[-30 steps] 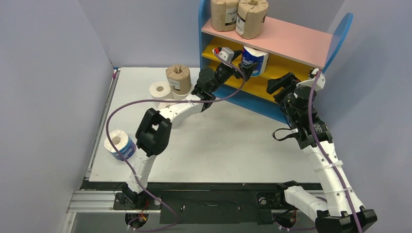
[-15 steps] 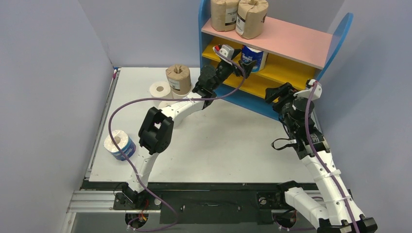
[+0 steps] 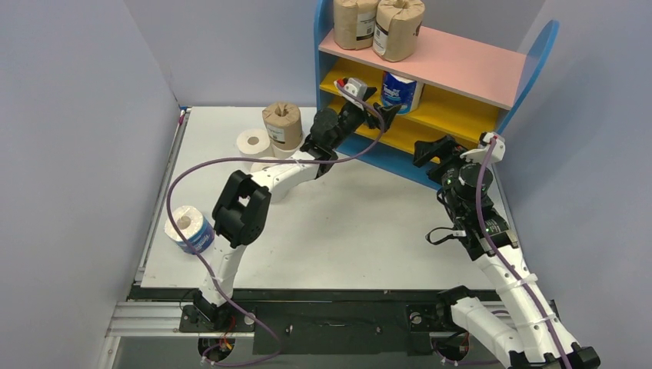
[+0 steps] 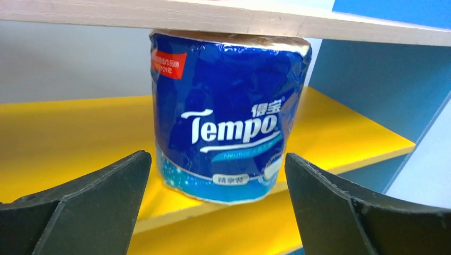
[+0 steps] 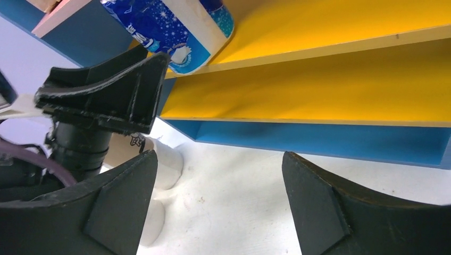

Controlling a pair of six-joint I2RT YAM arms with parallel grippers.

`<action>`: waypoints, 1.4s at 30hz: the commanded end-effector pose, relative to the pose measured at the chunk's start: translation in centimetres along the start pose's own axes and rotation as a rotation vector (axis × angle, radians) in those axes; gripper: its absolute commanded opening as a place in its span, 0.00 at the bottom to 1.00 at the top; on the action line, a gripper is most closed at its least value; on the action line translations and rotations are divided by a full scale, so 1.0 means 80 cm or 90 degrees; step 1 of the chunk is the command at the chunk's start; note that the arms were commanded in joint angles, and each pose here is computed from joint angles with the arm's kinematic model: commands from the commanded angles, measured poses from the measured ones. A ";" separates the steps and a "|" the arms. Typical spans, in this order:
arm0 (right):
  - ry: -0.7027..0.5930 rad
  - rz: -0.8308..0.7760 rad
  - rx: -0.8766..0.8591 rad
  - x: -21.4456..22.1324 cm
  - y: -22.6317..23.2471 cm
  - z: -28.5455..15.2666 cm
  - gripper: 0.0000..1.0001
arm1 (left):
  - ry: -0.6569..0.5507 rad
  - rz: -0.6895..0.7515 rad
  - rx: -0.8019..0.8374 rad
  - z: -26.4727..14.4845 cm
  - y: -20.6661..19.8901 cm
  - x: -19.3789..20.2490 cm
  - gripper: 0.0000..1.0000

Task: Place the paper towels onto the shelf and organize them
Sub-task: Place the paper towel on the shelf.

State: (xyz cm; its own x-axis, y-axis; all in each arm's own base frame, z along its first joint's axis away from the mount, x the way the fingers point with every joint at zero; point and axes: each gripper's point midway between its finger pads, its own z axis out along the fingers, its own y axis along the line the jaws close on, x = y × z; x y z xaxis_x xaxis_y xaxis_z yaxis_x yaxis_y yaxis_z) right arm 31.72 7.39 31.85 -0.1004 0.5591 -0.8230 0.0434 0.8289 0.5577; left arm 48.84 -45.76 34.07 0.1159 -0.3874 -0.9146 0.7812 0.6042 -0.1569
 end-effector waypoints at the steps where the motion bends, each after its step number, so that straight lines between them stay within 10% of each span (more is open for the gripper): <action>1: -0.041 -0.035 0.025 -0.027 0.000 0.001 0.83 | -0.106 0.015 0.005 -0.015 -0.018 -0.121 0.96; 23: -0.224 -0.119 -0.129 -0.044 0.051 0.049 0.80 | 0.151 -0.186 -0.242 -0.325 -0.018 -0.080 0.96; 42: -0.225 -0.194 -0.130 -0.031 0.060 0.139 0.80 | 0.149 -0.221 -0.273 -0.515 -0.043 -0.099 0.96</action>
State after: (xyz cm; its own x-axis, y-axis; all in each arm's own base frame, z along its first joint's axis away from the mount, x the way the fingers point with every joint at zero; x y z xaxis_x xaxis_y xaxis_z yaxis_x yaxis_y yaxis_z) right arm 42.63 9.88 30.87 0.1441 0.2682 -0.9525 -0.0770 0.9627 0.2594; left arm 20.38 -16.86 28.24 -0.2447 -0.5110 -0.8240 0.4690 0.6814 -0.5619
